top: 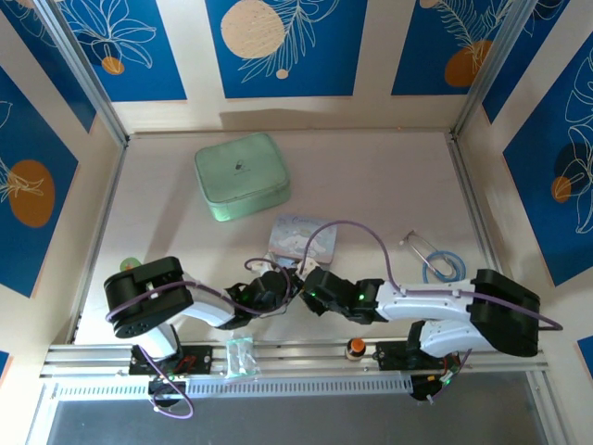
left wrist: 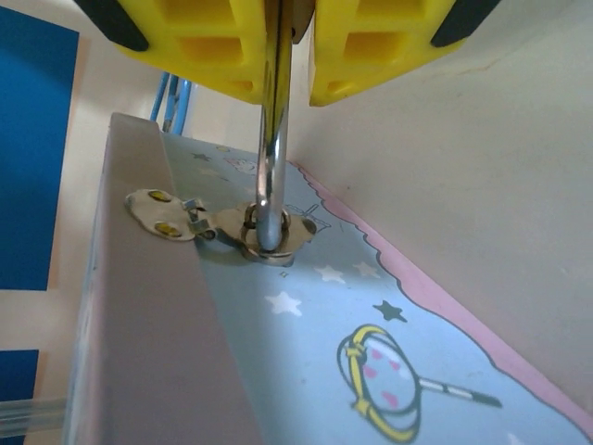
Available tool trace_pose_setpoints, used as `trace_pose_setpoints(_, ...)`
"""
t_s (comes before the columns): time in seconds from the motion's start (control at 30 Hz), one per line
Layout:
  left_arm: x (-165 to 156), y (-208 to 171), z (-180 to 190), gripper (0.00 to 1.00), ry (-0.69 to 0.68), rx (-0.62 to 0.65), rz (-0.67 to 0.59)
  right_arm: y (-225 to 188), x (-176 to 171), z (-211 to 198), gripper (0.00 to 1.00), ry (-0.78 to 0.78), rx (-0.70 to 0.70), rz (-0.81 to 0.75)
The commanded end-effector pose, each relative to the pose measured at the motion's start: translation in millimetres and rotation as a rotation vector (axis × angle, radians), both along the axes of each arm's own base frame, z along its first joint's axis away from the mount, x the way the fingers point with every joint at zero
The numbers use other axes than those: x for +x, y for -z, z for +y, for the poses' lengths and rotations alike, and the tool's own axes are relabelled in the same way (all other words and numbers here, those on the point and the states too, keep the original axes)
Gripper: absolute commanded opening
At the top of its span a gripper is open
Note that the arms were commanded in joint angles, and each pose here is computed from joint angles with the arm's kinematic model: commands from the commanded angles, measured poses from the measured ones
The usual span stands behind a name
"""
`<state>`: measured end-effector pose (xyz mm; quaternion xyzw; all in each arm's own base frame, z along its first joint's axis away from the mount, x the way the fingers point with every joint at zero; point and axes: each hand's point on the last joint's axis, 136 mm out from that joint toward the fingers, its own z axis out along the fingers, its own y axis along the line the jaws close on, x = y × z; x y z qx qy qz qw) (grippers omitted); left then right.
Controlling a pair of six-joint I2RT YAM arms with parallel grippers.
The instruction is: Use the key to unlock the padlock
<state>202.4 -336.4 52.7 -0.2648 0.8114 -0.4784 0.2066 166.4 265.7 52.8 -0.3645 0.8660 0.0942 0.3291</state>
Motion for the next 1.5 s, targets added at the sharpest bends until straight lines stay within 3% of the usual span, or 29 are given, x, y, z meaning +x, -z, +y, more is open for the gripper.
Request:
trace_pose_setpoints(0.0, -6, -16, -11, 0.00, 0.032, -0.069, -0.006, -5, 15, -1, 0.24, 0.041, -0.068, -0.089)
trace_pose_setpoints(0.17, -6, -14, -9, 0.00, 0.025, -0.078, 0.002, -2, 14, 4, 0.11, 0.056, -0.008, -0.060)
trace_pose_setpoints(0.4, -8, -12, -8, 0.00, 0.047, -0.048, -0.016, -26, 3, 22, 0.07, -0.019, 0.448, 0.155)
trace_pose_setpoints(0.47, -10, -9, -5, 0.00, 0.050, -0.028, -0.011, -32, 5, 14, 0.06, -0.012, 0.514, 0.190)
trace_pose_setpoints(0.8, -10, -7, 2, 0.00, 0.047, -0.010, -0.027, -26, 1, -11, 0.08, 0.012, 0.562, 0.309)
trace_pose_setpoints(0.9, -11, -3, 3, 0.00, 0.055, 0.011, -0.023, -21, -2, -11, 0.14, 0.017, 0.545, 0.343)
trace_pose_setpoints(1.0, -14, 3, 5, 0.00, 0.066, 0.033, -0.018, -17, -6, -11, 0.26, 0.020, 0.541, 0.370)
trace_pose_setpoints(1.17, -20, 21, 10, 0.04, 0.114, 0.127, 0.006, -18, -1, -21, 0.37, 0.080, 0.550, 0.341)
trace_pose_setpoints(1.3, -25, 35, 13, 0.06, 0.181, 0.178, 0.026, -19, 8, -30, 0.38, 0.156, 0.536, 0.309)
trace_pose_setpoints(1.47, -32, 50, 27, 0.14, 0.288, 0.338, 0.044, -17, 12, -37, 0.36, 0.200, 0.495, 0.301)
